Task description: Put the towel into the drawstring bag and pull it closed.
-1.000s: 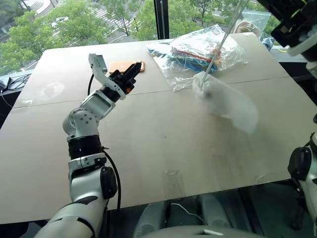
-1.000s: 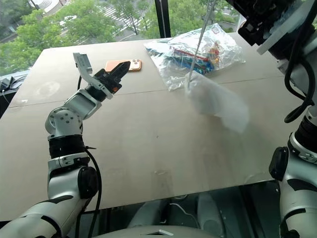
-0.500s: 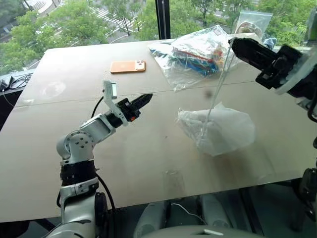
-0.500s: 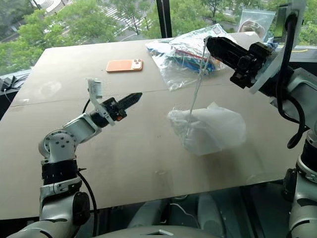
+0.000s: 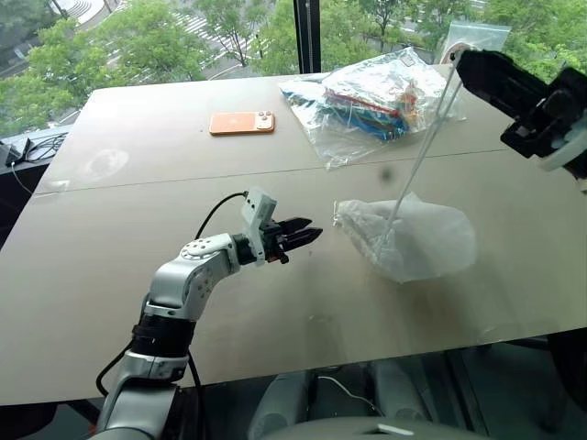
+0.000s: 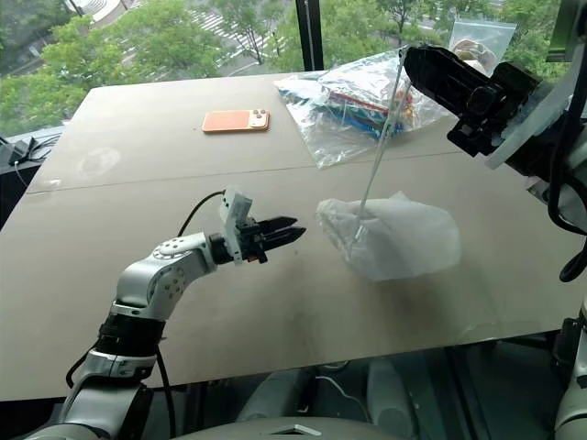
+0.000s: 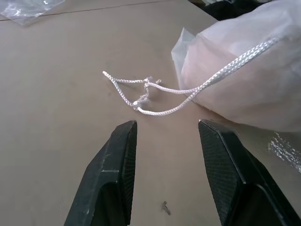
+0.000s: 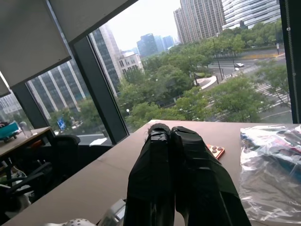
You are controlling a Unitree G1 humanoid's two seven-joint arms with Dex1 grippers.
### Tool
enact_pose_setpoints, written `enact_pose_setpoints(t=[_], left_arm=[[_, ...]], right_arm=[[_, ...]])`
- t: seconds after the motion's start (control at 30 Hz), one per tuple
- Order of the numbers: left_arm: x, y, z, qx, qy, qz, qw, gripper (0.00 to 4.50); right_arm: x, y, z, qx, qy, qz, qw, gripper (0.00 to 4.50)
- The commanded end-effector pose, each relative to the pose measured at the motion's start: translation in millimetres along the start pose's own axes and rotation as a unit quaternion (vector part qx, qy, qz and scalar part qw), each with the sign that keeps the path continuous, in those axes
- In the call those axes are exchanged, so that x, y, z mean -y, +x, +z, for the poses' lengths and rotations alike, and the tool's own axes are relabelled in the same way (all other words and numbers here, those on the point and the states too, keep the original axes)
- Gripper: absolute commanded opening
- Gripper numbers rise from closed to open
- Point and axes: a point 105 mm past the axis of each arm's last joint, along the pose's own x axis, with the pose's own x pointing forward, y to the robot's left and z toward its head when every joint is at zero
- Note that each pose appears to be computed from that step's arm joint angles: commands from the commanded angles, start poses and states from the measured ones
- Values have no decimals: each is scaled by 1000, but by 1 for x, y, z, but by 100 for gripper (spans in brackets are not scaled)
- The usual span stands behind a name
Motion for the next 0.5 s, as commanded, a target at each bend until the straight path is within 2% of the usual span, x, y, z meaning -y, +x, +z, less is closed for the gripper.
enact_pose_setpoints(t=[0.03,0.3,0.37,0.47,0.5], left_arm=[[6,13,7,19,39,-12,999,210],[5,45,13,45,60,1,997,210],[3,51,16,54,67,7,996,159],[1,53,19,65,71,12,995,32],[-1,53,22,72,79,18,994,7]], right_arm=[[-10,-4,13,28,-12,10,999,0],[-12,-6,12,31,-15,4,999,0],[-11,-7,13,32,-16,1,999,0],[-11,-10,14,36,-20,-6,999,0],[-10,-12,16,40,-23,-12,999,0]])
